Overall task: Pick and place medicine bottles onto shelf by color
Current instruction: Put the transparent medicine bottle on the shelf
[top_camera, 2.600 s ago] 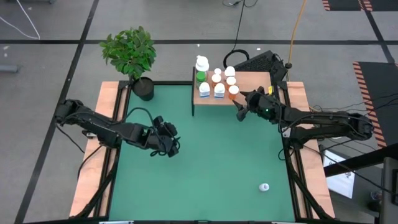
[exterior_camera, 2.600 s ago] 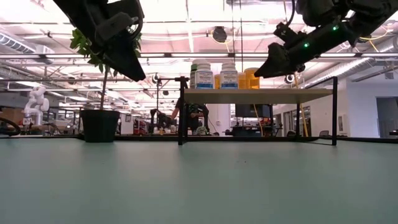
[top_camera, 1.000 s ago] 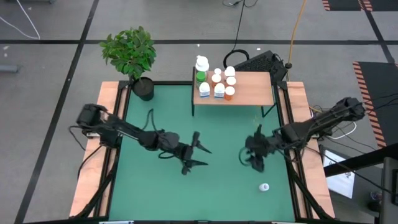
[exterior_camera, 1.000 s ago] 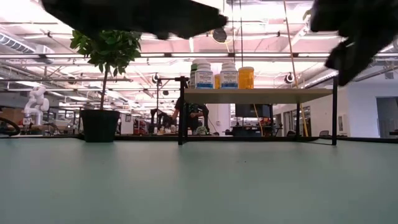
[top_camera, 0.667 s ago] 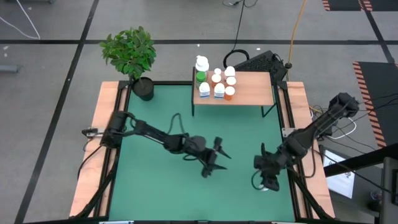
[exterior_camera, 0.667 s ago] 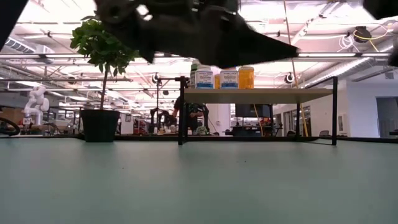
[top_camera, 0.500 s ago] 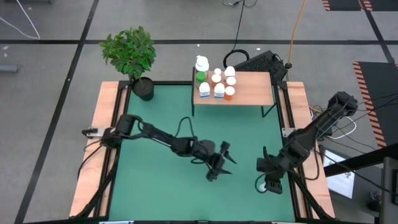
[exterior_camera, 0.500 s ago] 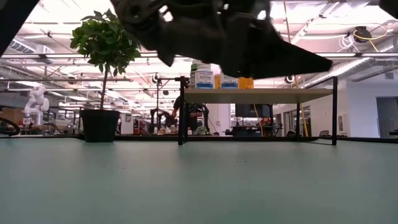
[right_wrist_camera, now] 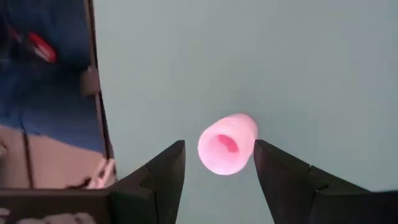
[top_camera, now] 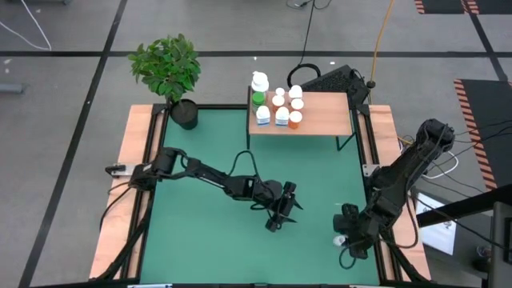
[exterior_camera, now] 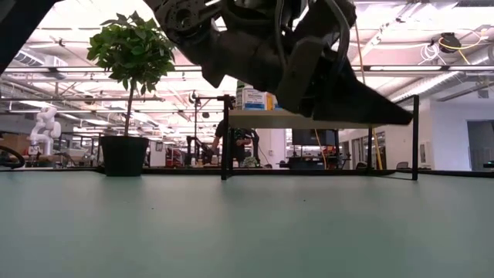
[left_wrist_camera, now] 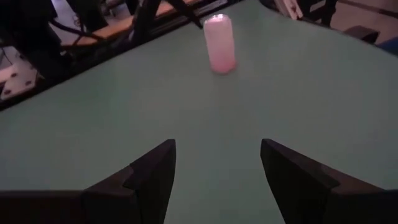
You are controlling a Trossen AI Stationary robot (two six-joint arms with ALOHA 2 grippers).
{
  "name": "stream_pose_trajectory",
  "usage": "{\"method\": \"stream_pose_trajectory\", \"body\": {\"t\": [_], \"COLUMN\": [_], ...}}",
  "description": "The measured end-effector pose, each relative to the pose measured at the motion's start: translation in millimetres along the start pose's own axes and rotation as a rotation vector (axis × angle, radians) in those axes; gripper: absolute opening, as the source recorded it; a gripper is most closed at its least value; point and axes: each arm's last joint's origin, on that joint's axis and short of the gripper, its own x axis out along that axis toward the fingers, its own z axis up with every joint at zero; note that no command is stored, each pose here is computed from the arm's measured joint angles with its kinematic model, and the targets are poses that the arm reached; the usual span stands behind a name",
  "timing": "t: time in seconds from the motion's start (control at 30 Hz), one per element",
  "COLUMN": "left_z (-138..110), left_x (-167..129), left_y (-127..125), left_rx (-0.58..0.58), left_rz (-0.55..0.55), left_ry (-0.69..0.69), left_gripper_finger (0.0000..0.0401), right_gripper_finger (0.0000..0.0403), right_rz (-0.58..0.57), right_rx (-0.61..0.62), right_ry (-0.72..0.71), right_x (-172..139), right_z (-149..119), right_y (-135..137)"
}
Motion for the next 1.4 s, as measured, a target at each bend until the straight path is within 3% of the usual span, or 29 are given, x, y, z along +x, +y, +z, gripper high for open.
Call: {"method": "stream_pose_trajectory", "body": {"t": [0.3,0.6,0.9,1.07,1.27,1.4], "left_z": [-5.4,-6.0,-5.4,-2.2,-9.6,-15.2], "left_x": [-1.7,-2.0,-2.1,-2.4,-1.8,-1.7], "left_y": [7.7,9.3,9.7,10.8,4.4,0.0], "left_rx": [-0.024,-0.030,-0.038,-0.157,-0.299,-0.306], "left_rz": [0.010,0.013,0.016,0.026,0.030,0.100], "left_ry": [0.024,0.025,0.018,-0.013,0.084,0.171], "left_gripper_finger": [0.0239,0.0239,0.0239,0.0239,0.0239,0.0239], "right_gripper_finger": [0.0186,0.0180,0.0140,0.0134,0.0139,0.0137], "right_rz": [-0.066,-0.073,-0.126,-0.152,-0.160,-0.212], "right_rx": [-0.286,-0.431,-0.399,-0.285,-0.168,-0.073], "right_ry": [0.021,0.033,0.042,-0.062,-0.178,-0.261], "right_x": [12.9,26.1,29.9,18.0,-16.1,-55.7], "right_z": [-1.3,-1.0,1.1,20.1,50.6,74.7], "right_y": [0.2,3.8,-0.8,-11.8,-41.9,-65.2]}}
